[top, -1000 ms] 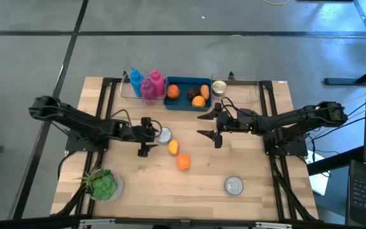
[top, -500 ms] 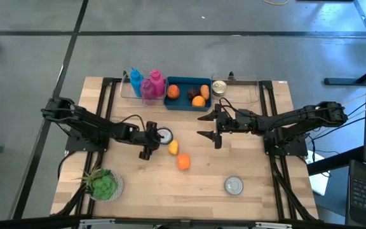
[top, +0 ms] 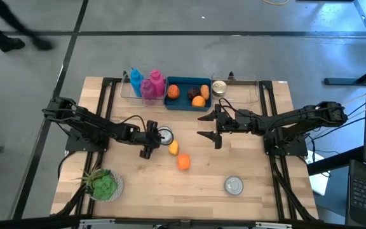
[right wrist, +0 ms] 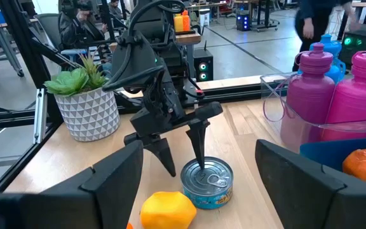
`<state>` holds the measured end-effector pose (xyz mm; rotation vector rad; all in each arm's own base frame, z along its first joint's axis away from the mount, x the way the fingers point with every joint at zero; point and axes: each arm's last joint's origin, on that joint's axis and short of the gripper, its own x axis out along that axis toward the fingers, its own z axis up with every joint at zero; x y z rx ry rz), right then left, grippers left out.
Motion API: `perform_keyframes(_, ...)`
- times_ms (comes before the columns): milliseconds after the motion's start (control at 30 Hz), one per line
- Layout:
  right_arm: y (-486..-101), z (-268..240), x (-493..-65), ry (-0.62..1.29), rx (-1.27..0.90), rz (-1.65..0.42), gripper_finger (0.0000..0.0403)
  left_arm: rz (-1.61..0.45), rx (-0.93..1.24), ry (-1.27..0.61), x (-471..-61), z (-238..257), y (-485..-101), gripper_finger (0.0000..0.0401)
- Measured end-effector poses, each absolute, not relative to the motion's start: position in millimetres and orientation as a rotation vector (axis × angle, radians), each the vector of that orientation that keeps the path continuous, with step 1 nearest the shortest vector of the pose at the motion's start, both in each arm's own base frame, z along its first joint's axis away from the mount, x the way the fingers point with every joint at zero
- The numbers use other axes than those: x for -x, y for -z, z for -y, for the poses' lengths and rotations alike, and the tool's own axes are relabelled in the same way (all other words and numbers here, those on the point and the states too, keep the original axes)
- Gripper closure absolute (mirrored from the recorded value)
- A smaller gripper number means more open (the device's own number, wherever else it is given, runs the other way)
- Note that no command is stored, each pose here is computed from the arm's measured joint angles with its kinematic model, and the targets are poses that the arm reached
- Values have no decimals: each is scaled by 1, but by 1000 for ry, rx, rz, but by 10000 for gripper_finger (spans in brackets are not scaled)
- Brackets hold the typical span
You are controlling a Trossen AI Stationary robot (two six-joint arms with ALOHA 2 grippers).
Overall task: Pick & Place Food Item
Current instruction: Stack the yellow blue can on top of the blue pink can in the right transparent bin
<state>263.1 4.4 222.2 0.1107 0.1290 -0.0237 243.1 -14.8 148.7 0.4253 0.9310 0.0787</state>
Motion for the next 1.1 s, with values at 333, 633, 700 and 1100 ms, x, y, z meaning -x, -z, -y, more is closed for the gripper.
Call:
perform_keyframes(333, -222, -4, -263, 24, -108, -135, 101, -925, -432, -94, -244, 14, -149, 235)
perform_keyframes(633, -222, -4, -263, 24, -108, -136, 101, -922, -430, -94, -244, 14, -149, 296)
perform_keyframes(700, -221, -4, -263, 24, -108, -137, 101, -914, -428, -95, -244, 14, -150, 314)
perform_keyframes(1100, -220, -4, -263, 25, -108, -155, 101, -877, -400, -108, -247, 15, -152, 400)
